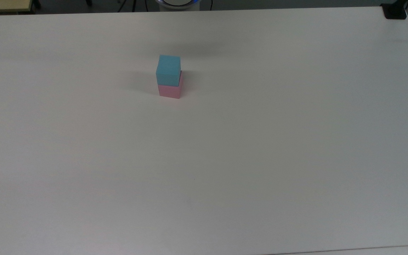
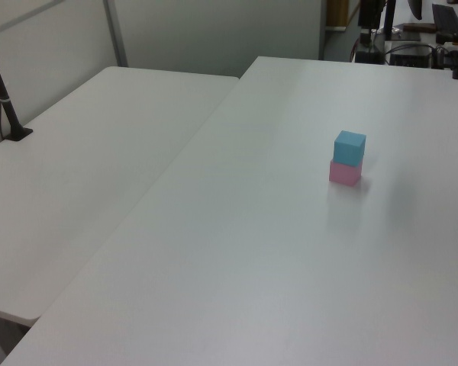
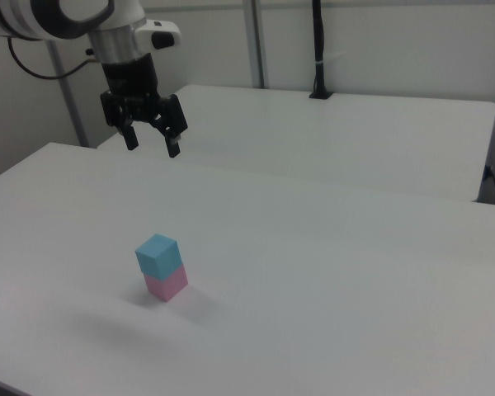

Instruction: Put blue cube on pink cube

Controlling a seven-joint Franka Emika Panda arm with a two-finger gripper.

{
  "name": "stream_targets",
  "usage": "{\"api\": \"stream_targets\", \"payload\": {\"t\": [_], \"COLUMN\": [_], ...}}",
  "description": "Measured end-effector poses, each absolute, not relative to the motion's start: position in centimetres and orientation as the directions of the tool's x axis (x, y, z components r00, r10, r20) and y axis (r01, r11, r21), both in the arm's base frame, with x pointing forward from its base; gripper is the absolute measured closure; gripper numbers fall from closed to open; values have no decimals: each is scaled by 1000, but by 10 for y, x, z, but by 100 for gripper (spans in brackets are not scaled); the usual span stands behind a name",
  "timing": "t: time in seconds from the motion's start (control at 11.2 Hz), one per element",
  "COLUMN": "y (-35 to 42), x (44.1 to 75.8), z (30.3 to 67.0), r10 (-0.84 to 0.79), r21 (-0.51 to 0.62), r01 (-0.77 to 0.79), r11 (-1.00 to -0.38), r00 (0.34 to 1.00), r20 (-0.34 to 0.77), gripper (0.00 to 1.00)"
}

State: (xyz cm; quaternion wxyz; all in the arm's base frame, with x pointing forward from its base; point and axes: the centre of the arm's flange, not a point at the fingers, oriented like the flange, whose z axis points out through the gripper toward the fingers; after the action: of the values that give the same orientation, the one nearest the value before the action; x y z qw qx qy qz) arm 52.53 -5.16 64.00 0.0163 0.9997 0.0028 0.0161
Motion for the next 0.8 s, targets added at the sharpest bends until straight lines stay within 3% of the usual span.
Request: {"api": "stream_targets", "payload": {"t": [0.8], "y": [-60], "x": [528], "z": [636], "r10": [66], "r21": [6], "r01": [66], "r11": [-998], "r00": [997], "r20": [28], "gripper": [0]}}
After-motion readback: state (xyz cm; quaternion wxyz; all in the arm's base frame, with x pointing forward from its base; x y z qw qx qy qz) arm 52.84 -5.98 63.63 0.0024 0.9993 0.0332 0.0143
